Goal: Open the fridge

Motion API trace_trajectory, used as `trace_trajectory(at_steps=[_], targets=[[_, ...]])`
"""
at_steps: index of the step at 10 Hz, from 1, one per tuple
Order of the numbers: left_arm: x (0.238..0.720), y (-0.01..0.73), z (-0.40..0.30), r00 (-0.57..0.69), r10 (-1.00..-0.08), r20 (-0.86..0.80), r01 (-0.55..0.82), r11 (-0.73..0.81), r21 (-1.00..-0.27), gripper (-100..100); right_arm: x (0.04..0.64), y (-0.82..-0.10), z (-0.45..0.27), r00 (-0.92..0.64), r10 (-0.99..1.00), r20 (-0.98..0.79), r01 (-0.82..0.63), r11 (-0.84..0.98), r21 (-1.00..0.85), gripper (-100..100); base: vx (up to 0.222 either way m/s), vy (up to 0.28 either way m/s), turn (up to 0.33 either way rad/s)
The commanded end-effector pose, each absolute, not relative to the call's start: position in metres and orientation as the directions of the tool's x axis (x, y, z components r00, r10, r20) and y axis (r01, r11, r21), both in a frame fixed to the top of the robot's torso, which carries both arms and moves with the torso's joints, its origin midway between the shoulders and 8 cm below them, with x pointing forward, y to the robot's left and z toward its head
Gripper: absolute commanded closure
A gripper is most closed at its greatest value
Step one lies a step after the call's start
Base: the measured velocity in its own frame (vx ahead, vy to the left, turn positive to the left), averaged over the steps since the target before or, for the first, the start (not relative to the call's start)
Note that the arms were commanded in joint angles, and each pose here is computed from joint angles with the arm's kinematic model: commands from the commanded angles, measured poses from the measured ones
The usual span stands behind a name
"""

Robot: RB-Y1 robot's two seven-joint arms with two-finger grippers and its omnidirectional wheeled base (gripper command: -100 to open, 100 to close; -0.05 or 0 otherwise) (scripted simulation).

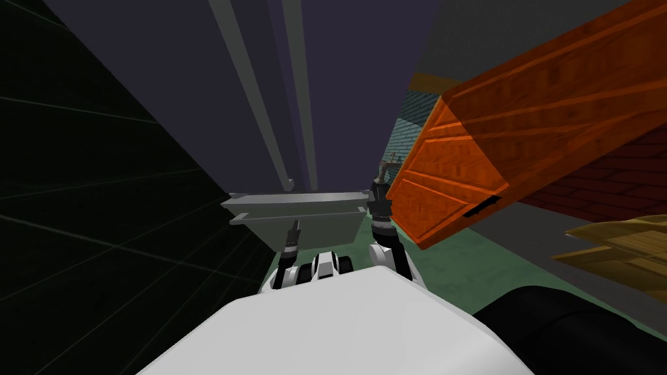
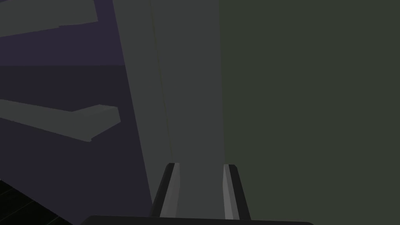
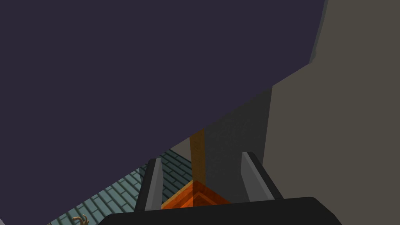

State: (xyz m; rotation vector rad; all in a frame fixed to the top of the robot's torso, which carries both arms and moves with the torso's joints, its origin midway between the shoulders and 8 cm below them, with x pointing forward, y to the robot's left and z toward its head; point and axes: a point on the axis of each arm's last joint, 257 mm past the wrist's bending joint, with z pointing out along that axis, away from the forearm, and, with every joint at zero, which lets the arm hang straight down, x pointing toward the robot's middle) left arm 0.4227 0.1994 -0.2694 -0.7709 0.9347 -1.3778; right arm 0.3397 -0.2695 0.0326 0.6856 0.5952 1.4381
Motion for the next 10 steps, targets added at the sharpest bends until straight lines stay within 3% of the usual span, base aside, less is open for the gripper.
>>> trace_trajectory(at_steps=[1,10], targets=[[0.4282,0.1983,-0.2691,-0.041,-0.995,-0.094,0.448,0.066,-0.892,100,0.3397,-0.2695,0.0326,0.054,0.998,0.038,-0.679,0.009,0.734,0,-0.082,0.001,0.006],[0.4281,0.1911,-0.2633,-0.064,-0.993,-0.095,0.455,0.056,-0.889,100,0.3397,-0.2695,0.0326,0.054,0.998,0.038,-0.679,0.009,0.734,0,-0.171,0.012,0.021]])
